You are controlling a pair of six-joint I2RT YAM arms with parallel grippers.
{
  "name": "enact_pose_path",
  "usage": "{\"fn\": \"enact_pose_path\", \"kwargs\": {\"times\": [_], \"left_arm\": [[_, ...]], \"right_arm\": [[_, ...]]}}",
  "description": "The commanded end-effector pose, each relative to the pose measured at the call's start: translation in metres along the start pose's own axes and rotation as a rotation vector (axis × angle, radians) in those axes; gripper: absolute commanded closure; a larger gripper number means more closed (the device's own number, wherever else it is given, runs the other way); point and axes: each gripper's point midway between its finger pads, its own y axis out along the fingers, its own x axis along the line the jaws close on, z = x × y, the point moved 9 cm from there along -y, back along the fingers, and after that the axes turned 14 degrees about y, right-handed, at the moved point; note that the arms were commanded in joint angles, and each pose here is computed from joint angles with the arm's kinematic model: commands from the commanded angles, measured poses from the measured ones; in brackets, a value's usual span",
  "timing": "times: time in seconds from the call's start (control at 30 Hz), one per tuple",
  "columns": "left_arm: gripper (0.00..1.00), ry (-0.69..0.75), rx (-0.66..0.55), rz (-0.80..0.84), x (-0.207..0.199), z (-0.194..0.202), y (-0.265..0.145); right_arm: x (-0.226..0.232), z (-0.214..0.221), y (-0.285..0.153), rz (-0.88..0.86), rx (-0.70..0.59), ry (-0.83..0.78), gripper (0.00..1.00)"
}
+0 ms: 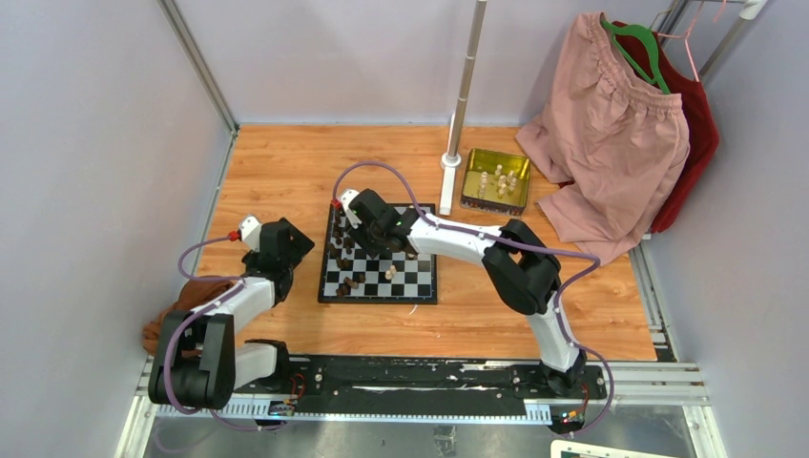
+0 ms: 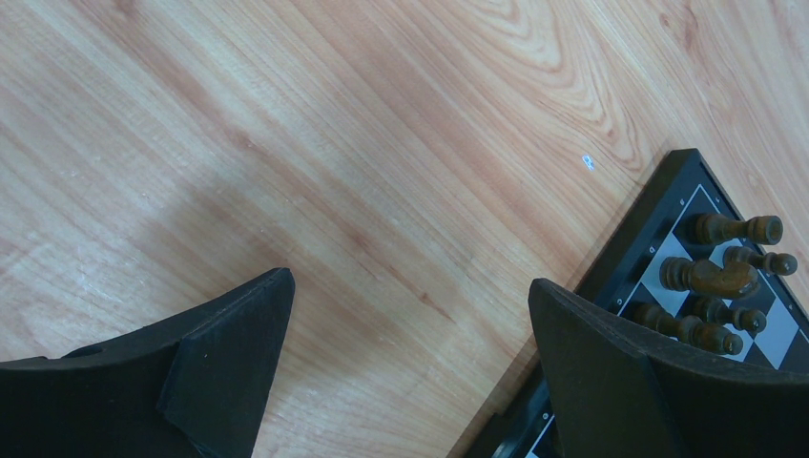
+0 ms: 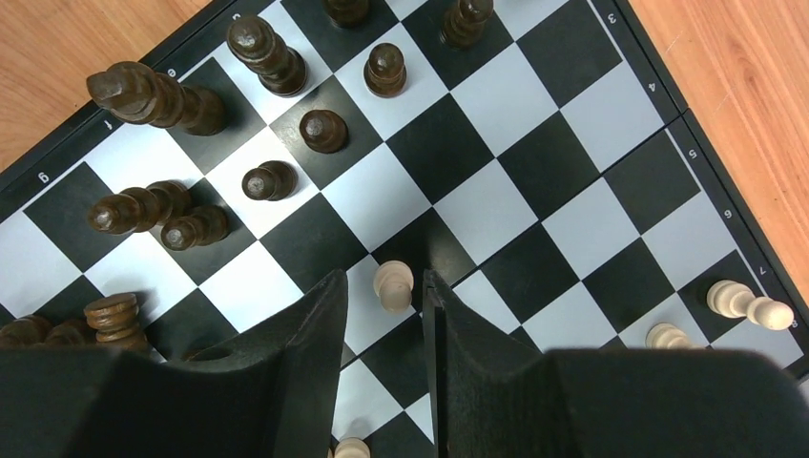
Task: Set up the chess pieces on the board
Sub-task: Pick up the chess piece from the chessboard.
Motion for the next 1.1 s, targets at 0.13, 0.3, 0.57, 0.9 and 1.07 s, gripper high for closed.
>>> {"fn": "enact_pose_path", "kwargs": {"times": [0.13, 0.3, 0.57, 0.9, 1.07], "left_arm": [[0.00, 0.001, -0.025, 0.002, -0.001, -0.003, 0.000], [0.00, 0.001, -0.026, 0.003, -0.001, -0.003, 0.000], [0.00, 0.002, -0.026, 0.003, -0.001, -0.003, 0.000], [0.00, 0.001, -0.027, 0.001, -0.001, -0.003, 0.000], [0.00, 0.001, -0.027, 0.001, -0.001, -0.003, 0.000]], "right_arm": [[0.001, 0.000, 0.005, -0.002, 0.012, 0.004, 0.71], [0.000, 0.002, 0.005, 0.004, 0.012, 0.005, 0.86], [-0.002, -0.003, -0.008, 0.021, -0.018, 0.004, 1.00], [-0.005, -0.013, -0.037, 0.038, -0.072, 0.007, 1.00], [-0.007, -0.010, -0.056, 0.058, -0.089, 0.009, 1.00]]}}
